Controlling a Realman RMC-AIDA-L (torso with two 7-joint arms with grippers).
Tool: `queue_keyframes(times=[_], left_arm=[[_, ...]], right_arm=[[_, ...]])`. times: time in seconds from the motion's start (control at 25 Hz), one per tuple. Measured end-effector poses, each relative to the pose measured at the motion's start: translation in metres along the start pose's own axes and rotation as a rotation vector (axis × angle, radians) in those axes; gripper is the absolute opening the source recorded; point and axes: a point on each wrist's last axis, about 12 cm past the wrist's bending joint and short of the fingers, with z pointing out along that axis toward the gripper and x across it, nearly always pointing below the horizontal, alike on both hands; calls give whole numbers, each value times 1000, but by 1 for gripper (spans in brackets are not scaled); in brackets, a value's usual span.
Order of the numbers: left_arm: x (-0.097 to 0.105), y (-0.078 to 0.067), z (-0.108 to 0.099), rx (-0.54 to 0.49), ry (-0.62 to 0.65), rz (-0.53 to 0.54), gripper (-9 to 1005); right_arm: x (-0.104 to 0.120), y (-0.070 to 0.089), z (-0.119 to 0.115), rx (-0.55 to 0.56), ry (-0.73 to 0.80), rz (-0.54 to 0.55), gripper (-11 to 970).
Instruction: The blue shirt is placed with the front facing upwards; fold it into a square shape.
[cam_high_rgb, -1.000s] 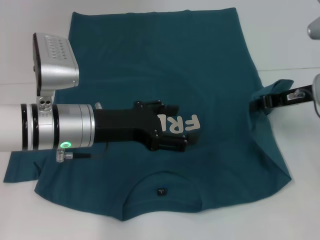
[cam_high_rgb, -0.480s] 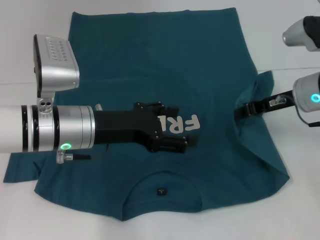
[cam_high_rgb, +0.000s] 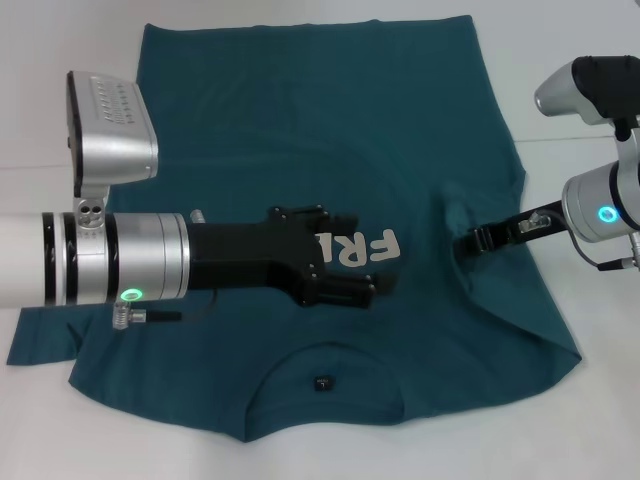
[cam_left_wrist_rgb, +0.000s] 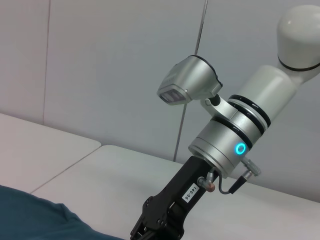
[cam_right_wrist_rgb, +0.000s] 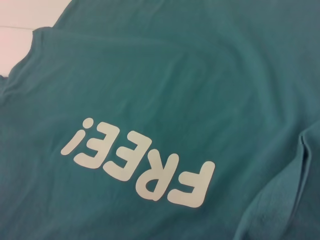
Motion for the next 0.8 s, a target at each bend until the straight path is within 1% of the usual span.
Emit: queue_keyframes(times=[0.4,0.68,0.8], left_arm=[[0,0,0,-1,0,0,886],[0,0,0,-3,0,0,884],[0,1,-1,-9,-3,-2,884]], right_arm=[[2,2,6,8,-12,10,71],[-2,2,6,-13,-61,37,294],[-5,-2,0,-26,-113,49,386]])
